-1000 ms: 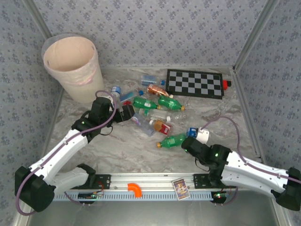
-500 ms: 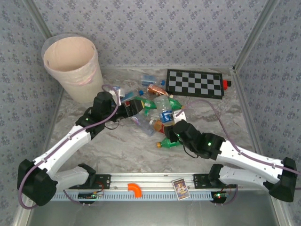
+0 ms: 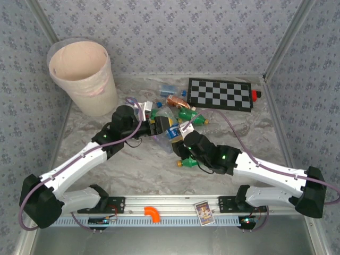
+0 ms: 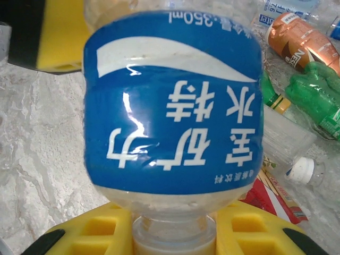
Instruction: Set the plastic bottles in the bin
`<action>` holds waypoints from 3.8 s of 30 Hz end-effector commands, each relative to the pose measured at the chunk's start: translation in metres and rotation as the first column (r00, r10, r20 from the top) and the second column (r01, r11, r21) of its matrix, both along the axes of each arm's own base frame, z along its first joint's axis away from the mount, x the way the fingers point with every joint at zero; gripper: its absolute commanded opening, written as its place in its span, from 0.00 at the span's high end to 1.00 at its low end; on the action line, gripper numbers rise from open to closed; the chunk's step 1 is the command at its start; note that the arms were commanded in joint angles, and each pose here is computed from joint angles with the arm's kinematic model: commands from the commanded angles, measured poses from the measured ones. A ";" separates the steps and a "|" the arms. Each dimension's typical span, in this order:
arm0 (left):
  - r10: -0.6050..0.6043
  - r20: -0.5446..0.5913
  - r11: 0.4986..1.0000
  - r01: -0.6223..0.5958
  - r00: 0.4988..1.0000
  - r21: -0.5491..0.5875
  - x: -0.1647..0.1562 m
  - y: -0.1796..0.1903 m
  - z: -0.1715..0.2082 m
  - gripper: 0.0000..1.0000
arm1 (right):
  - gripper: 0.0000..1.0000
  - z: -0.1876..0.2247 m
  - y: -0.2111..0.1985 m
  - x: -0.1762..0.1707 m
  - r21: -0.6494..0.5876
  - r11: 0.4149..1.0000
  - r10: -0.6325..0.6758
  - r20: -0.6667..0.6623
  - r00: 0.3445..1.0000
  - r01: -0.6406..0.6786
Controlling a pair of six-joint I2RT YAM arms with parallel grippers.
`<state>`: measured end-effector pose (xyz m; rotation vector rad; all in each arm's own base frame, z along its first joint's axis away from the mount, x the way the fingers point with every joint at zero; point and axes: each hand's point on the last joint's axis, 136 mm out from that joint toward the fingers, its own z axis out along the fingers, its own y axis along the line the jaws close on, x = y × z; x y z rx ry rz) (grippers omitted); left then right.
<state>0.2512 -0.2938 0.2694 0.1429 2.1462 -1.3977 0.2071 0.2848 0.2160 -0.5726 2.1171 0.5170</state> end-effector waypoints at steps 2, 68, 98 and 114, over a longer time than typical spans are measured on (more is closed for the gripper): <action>-0.014 0.032 0.999 0.015 0.999 -0.048 0.004 -0.011 0.020 0.20 | 0.70 0.019 0.015 -0.006 0.004 0.998 0.055 0.050 0.997 -0.056; 0.964 0.085 0.239 -0.961 0.252 0.136 0.243 0.385 0.177 0.00 | 0.01 0.061 -0.092 -0.034 0.279 0.960 -0.036 0.187 0.982 -0.018; 0.438 0.365 0.761 -0.555 0.822 0.337 0.100 0.134 0.067 0.09 | 0.01 -0.014 -0.131 -0.034 0.190 0.952 -0.237 -0.050 0.970 0.242; -0.197 0.381 0.765 -0.102 0.903 0.636 -0.037 0.018 -0.075 0.26 | 0.01 -0.023 -0.161 -0.048 0.211 0.911 -0.327 -0.149 0.933 0.353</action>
